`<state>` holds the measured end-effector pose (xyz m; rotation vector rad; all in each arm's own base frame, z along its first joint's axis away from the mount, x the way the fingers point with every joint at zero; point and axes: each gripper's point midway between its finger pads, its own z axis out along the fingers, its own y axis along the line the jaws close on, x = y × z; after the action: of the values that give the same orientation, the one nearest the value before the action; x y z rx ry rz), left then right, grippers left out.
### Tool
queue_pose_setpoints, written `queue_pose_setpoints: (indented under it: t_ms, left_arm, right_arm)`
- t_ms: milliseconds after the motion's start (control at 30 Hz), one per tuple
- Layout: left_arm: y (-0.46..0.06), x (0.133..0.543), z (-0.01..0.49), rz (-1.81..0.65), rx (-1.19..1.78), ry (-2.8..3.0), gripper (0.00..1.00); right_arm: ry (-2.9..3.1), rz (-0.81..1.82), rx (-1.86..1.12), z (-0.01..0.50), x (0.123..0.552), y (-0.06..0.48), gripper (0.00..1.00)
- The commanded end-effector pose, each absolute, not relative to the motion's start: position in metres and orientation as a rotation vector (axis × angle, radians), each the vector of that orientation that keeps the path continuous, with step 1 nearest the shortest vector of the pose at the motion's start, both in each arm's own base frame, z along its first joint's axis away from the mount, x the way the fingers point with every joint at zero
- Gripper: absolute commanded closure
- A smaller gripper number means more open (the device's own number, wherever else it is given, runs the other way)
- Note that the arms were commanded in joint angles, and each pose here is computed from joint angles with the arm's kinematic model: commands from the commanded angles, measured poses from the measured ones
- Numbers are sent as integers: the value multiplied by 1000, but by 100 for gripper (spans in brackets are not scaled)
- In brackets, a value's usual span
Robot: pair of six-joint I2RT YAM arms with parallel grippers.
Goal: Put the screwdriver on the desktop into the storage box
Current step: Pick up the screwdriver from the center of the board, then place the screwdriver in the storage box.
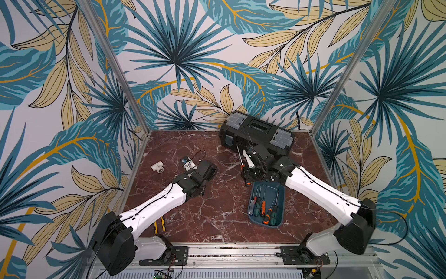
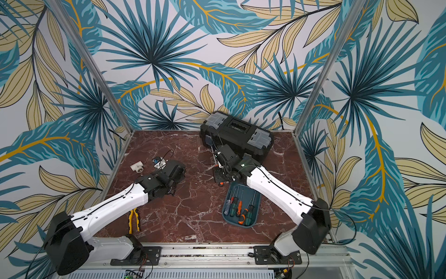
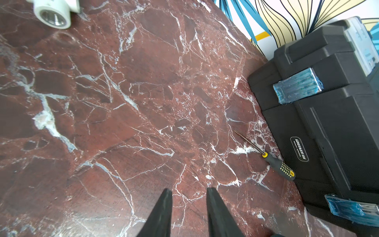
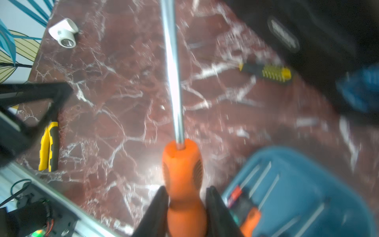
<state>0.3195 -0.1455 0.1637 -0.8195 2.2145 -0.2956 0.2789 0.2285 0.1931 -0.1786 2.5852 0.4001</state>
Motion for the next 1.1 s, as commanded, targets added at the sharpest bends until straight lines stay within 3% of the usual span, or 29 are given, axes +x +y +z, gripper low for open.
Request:
queue_pose_setpoints:
  t_ms: [0,167,667,733,900,1067]
  left_arm:
    - [-159,329,163,-320,-740,2253,67]
    - [-172,327,149,-355,-720,2329,67]
    - [-192,315,119,-454,-710,2462,67]
    - [-196,317,118,-477,-711,2466,67]
    - [-213,323,107,-573,-739,2470,67]
    - [-227,335,103,-612,-755,2478,67]
  right_arm:
    - [2647,382,247,154,249,191,89]
    - [2646,301,410,125,223,154,90]
    - [2830,40,536,74,202,133,89]
    - [2855,35,544,69,197,131,84]
    - [2906,29,528,61,192,134,60]
    - [2845,62,481,78,202,135,49]
